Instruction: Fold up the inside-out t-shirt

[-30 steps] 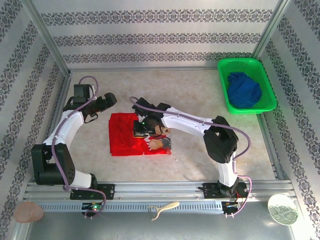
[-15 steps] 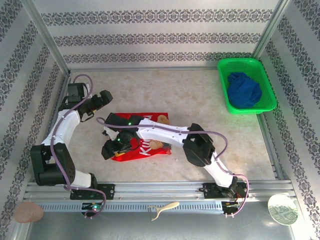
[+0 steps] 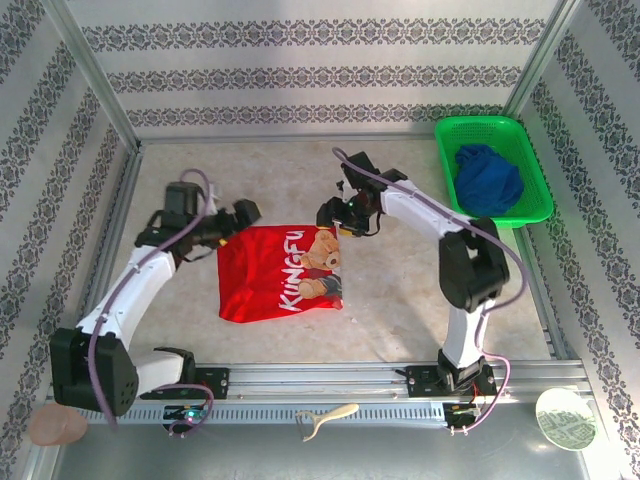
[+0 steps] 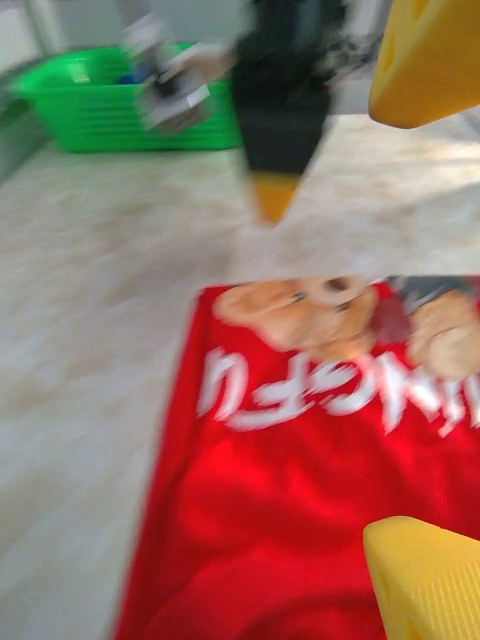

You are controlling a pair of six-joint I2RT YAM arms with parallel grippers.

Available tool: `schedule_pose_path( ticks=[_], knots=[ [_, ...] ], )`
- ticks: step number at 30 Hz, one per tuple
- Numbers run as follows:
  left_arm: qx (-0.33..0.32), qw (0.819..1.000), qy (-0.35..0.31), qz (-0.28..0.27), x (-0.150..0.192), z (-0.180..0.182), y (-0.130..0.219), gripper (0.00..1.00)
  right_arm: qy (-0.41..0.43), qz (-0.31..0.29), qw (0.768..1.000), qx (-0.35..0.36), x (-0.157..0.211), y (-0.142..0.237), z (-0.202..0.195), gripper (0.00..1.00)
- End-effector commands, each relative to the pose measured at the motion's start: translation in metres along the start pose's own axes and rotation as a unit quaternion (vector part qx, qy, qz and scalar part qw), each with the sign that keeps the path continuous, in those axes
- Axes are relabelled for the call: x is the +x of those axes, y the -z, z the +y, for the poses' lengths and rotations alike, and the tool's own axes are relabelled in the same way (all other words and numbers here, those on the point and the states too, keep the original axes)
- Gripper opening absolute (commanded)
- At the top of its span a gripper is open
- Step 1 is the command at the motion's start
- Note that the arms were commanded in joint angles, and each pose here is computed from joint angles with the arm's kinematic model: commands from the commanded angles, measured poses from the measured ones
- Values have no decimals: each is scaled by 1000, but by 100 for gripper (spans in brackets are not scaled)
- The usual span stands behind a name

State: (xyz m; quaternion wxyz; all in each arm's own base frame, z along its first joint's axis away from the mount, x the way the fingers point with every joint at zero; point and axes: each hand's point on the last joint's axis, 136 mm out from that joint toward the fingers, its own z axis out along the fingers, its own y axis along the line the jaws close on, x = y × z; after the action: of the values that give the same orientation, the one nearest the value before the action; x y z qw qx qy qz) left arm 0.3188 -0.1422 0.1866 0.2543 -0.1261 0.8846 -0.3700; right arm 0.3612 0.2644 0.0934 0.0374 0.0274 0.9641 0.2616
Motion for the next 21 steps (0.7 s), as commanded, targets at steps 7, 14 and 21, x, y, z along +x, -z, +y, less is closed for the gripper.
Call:
schedule_pose_path(
  ticks=[7,14,21],
  knots=[
    [-24,993,37,107,97,11,-43,100,-45,33,996,69,-16,-52,-29,62],
    [-187,974,91,86,108,96,-35,100,-102,33,987,123,-10,-62,-68,11],
    [-213,971,85,66,65,117,-61,100,-133,13,977,165,17,-48,-105,0]
  ],
)
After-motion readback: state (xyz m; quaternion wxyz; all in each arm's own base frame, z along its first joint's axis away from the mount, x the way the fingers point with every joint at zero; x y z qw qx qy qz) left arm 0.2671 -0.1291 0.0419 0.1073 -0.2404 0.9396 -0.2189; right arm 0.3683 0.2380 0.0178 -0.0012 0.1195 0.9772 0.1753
